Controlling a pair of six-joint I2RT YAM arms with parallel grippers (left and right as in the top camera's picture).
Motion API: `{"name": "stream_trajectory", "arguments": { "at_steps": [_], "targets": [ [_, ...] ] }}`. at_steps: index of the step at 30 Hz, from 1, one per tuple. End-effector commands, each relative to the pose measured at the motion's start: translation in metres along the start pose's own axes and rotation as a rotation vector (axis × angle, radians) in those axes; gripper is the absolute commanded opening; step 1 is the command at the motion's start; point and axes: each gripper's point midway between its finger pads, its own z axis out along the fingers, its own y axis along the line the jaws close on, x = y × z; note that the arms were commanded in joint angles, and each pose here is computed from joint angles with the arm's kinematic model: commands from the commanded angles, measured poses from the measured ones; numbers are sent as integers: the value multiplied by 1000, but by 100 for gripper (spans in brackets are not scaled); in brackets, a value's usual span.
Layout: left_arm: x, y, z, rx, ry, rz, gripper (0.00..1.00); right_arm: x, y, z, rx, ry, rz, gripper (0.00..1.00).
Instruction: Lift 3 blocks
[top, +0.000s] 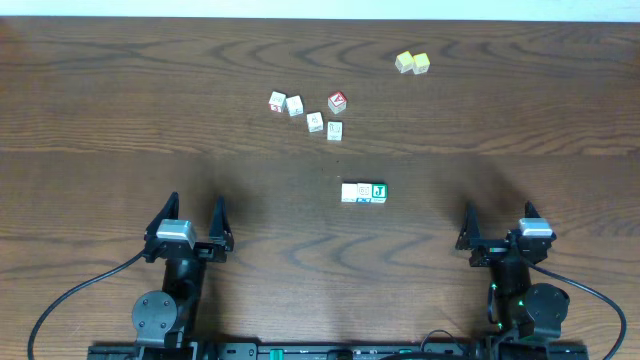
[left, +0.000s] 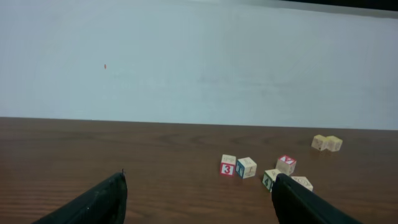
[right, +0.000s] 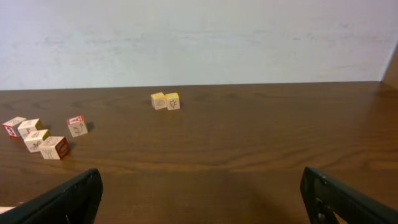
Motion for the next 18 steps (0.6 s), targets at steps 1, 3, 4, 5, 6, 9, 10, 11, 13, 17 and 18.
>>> {"name": "stream_trajectory", "arguments": {
  "at_steps": [1, 3, 4, 5, 6, 9, 10, 11, 13, 17, 18],
  "targets": [
    [-1, 3, 0, -8, -13, 16, 75, 0, -2, 0, 11, -1, -11, 99],
    [3, 5, 0, -17, 3, 16, 75, 0, -2, 0, 11, -1, -11, 99],
    [7, 6, 0, -22, 21, 16, 75, 0, -2, 0, 11, -1, -11, 99],
    [17, 10, -1, -42, 60, 14, 75, 0, -2, 0, 11, -1, -11, 99],
    [23, 11, -1, -49, 82, 14, 75, 0, -2, 0, 11, -1, -11, 99],
    [41, 17, -4, -82, 156, 13, 75, 0, -2, 0, 11, -1, -11, 99],
    [47, 19, -5, -90, 180, 13, 75, 0, -2, 0, 11, -1, -11, 99],
    [52, 21, -6, -101, 203, 14, 75, 0, -2, 0, 11, -1, -11, 99],
    [59, 24, -8, -119, 233, 16, 75, 0, -2, 0, 11, -1, -11, 99],
    [59, 29, -9, -144, 231, 19, 75, 0, -2, 0, 11, -1, -11, 99],
    [59, 29, -9, -148, 231, 19, 75, 0, -2, 0, 11, -1, -11, 99]
  ]
}}
